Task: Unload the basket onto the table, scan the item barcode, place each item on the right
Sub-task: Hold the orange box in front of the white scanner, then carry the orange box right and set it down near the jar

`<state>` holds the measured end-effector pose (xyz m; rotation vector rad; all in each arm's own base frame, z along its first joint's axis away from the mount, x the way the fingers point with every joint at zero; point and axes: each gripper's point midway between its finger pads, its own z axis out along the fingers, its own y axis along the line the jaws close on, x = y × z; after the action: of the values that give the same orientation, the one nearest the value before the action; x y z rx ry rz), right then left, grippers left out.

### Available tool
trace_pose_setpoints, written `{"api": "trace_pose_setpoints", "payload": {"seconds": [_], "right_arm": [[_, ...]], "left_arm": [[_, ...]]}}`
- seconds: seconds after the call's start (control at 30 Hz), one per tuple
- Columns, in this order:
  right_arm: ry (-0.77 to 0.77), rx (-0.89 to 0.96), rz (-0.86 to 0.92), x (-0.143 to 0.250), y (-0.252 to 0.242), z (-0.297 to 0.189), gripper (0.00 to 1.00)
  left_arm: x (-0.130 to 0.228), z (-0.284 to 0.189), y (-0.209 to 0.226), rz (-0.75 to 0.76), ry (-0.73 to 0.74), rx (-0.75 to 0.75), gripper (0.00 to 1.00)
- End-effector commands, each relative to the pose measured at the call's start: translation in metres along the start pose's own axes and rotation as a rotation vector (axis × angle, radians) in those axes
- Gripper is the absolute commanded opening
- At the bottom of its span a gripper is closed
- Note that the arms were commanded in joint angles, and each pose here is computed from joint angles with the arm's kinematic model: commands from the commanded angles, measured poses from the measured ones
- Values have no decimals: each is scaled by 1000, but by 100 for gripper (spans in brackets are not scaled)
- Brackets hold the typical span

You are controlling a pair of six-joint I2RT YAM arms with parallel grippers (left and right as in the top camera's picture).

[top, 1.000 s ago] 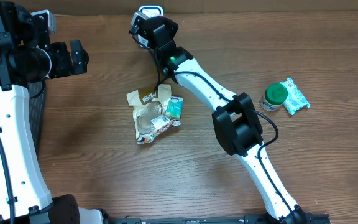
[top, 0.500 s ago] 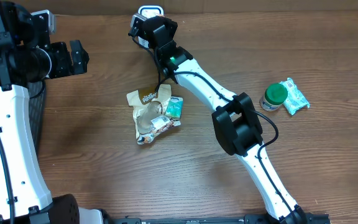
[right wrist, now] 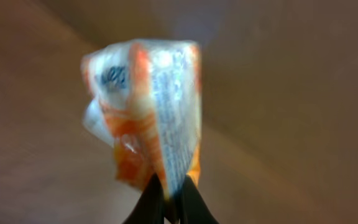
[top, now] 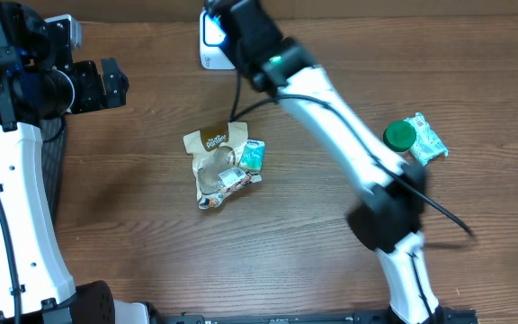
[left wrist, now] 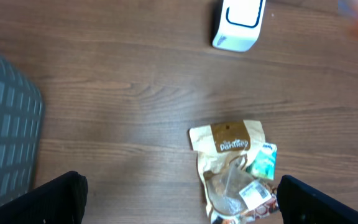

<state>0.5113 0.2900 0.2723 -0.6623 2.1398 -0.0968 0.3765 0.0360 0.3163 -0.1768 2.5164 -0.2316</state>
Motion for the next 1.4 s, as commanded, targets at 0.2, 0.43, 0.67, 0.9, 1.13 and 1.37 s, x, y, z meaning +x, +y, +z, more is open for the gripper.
{"api": "trace_pose_setpoints", "payload": {"seconds": [0.2,0.43,0.67,0.9,1.13,1.37], "right_arm": [[313,-293,446,71,-39,-133,4],[606,-221,534,160,-55,-93,4],[766,-103,589,265,-70,-32,4],[798,58,553,313,-92,-13,7],[831,136,513,323,-103,-20,17],[795,-17,583,303,-81,-17,64]], "left_arm": [[-1,-1,0,-16,-3,6,100],[-1,-1,0,-16,-3,6,100],[-1,-1,0,-16,-3,6,100],[-1,-1,0,-16,-3,6,100],[-1,-1,0,-16,-3,6,100],[-1,-1,0,-16,-3,6,100]]}}
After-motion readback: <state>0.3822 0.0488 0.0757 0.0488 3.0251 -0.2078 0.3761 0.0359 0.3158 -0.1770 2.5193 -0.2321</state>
